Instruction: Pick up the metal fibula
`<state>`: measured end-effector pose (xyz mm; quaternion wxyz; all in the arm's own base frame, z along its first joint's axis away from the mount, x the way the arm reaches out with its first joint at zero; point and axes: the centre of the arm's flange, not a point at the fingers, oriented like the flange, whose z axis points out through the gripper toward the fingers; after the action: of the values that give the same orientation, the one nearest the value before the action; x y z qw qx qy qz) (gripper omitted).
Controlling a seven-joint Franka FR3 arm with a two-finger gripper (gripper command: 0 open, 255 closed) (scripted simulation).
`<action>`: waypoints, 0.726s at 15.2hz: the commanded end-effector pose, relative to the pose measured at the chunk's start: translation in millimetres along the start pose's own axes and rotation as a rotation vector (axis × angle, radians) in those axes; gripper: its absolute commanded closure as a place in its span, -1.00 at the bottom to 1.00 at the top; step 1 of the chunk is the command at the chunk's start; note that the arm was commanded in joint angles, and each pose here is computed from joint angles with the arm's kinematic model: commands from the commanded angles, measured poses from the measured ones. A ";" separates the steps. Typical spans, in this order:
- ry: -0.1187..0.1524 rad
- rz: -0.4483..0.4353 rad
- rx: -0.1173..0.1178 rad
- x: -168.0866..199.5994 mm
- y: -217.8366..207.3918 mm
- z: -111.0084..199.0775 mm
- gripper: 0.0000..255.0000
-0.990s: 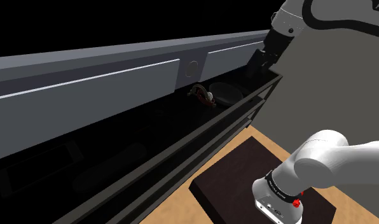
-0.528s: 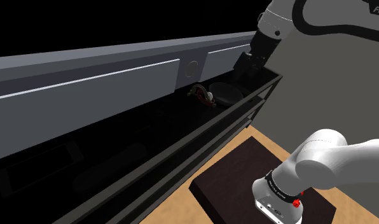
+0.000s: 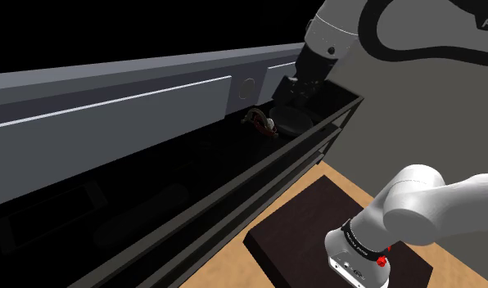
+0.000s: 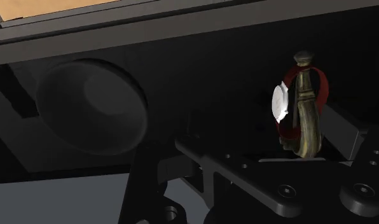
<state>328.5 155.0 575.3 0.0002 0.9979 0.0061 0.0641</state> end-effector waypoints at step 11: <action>0.011 -0.023 0.014 -0.2 -49.5 44.4 -1.00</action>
<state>333.0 204.3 535.0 -0.0061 0.9974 0.0182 0.0694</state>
